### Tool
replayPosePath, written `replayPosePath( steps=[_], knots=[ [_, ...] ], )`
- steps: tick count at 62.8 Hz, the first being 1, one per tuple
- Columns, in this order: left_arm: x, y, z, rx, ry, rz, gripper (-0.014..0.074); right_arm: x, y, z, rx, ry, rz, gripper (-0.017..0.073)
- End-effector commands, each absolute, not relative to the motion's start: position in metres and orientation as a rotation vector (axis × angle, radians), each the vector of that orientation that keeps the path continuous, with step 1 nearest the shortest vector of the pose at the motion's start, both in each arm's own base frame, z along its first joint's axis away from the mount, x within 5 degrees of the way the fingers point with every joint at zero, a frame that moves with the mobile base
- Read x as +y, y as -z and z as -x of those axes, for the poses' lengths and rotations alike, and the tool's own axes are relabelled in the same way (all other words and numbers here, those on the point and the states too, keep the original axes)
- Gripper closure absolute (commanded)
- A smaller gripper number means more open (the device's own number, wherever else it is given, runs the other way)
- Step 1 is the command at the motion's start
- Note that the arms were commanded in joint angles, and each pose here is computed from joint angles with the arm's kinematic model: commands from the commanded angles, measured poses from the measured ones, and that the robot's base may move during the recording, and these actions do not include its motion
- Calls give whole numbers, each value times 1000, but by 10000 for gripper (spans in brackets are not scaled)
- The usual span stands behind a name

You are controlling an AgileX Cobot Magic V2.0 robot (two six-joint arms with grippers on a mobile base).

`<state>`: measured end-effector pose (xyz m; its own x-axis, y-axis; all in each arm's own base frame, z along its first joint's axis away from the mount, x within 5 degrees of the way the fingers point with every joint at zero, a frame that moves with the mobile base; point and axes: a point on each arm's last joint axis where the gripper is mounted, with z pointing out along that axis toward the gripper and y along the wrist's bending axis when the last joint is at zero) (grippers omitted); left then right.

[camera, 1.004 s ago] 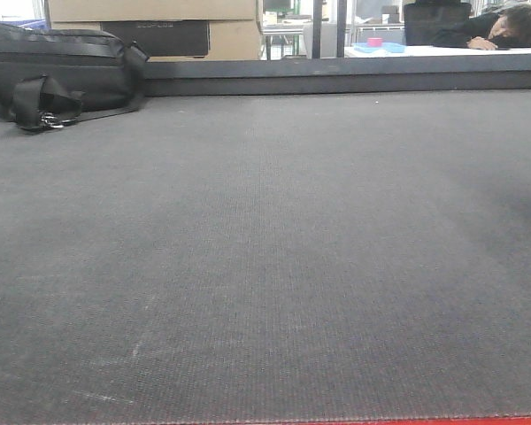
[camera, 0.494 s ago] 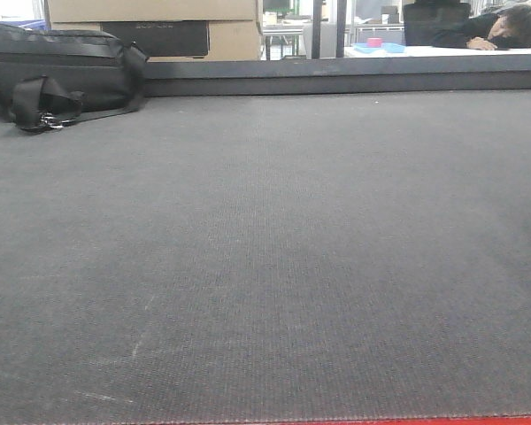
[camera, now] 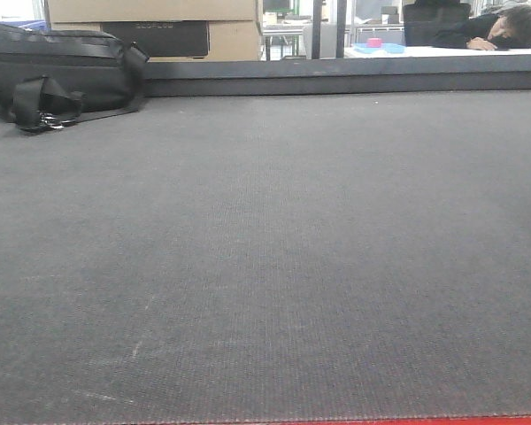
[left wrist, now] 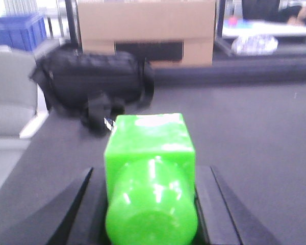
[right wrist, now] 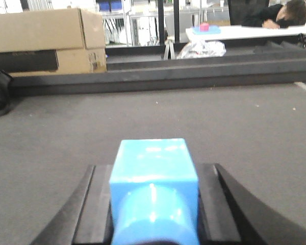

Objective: Grab block from conveyor and place in blue bin

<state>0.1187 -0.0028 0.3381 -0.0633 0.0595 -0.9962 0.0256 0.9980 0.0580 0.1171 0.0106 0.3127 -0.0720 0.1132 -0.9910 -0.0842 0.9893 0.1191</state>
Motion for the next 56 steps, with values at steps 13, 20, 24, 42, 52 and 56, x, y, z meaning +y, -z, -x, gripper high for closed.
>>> replayPosePath(
  steps=[13,20,24,42,52,56],
  knots=[
    [-1,-340,-79,1630,-15,-48,704,10,-316,-81,1600,-170,7,721],
    [-1,-344,-67,1580,-15,-46,704,9,-317,-70,1582,-174,12,721],
    [-1,-345,-64,1565,-8,-42,704,9,-318,-67,1580,-175,15,721],
    [-4,-346,-60,1549,91,7,704,10,-336,-56,1616,-185,35,721],
    [-4,-346,-60,1549,91,7,704,10,-335,-56,1628,-180,39,721],
    [-4,-346,-60,1549,91,7,704,10,-335,-56,1628,-180,39,721]
  ],
)
